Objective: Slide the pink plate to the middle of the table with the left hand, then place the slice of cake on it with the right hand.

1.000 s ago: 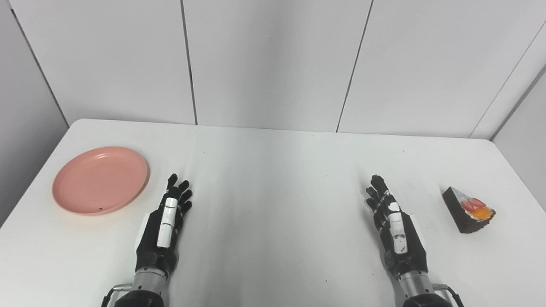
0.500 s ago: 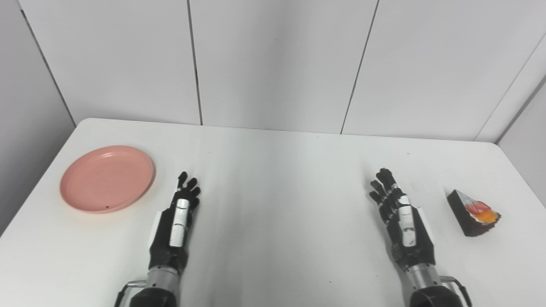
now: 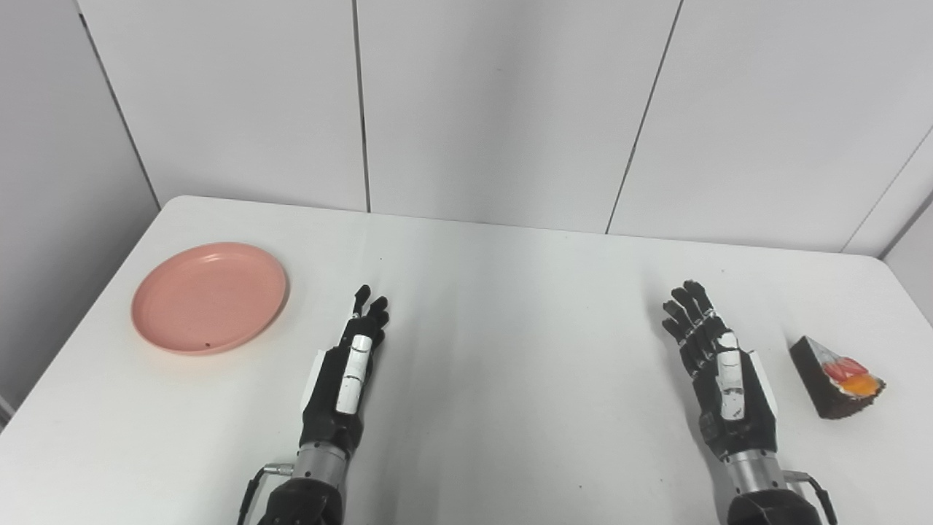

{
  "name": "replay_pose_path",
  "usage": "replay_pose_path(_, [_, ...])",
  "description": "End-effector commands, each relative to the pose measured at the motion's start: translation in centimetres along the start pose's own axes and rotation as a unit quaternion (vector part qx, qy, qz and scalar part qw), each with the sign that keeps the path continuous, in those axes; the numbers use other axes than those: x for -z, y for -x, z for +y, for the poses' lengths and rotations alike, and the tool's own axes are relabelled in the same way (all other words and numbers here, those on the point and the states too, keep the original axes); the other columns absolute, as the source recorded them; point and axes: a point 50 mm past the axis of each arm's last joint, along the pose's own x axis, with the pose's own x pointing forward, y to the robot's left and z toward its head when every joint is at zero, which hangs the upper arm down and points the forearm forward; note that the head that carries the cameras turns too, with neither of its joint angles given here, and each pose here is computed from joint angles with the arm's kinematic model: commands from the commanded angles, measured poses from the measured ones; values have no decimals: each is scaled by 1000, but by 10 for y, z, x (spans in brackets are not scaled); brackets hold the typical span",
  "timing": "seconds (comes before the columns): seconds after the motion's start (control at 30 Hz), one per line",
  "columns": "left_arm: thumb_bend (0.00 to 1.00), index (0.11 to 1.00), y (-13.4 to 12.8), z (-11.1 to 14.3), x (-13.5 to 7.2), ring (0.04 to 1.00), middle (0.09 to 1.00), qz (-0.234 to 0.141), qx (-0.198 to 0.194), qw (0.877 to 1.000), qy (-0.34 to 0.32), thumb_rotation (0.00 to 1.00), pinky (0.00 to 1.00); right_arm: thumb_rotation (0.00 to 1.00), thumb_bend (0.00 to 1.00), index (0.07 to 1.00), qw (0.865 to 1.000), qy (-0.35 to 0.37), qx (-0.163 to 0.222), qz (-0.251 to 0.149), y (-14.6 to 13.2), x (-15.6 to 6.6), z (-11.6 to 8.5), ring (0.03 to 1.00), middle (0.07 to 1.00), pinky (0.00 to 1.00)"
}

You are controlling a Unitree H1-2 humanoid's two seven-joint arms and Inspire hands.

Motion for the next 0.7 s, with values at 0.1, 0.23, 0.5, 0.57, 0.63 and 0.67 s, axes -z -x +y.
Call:
replay_pose_path(0.1, [647,1000,1,-3,8,959,959,7,-1,1000,-2,963,972,959,842,932,999,-13,8,30,25,20,-4,927,932,950])
replay_pose_path(0.23, [630,1000,0,-4,11,963,968,9,0,1000,0,966,977,964,852,941,999,-18,6,34,25,21,-3,931,938,963])
replay_pose_path(0.5, [599,1000,-1,-4,19,965,978,13,3,1000,-5,995,997,955,856,939,999,-22,7,40,24,25,-1,918,931,956])
replay_pose_path(0.57, [601,1000,-1,-4,20,965,975,14,2,1000,-2,993,1000,950,850,939,999,-22,8,39,24,26,-1,914,929,950])
replay_pose_path(0.63, [605,1000,-1,-4,21,966,976,14,3,1000,0,988,1000,949,839,938,999,-20,8,38,24,26,-1,911,926,943])
replay_pose_path(0.67, [606,1000,-2,-3,22,967,976,14,3,1000,0,987,1000,949,836,938,999,-20,8,38,24,26,0,909,925,941])
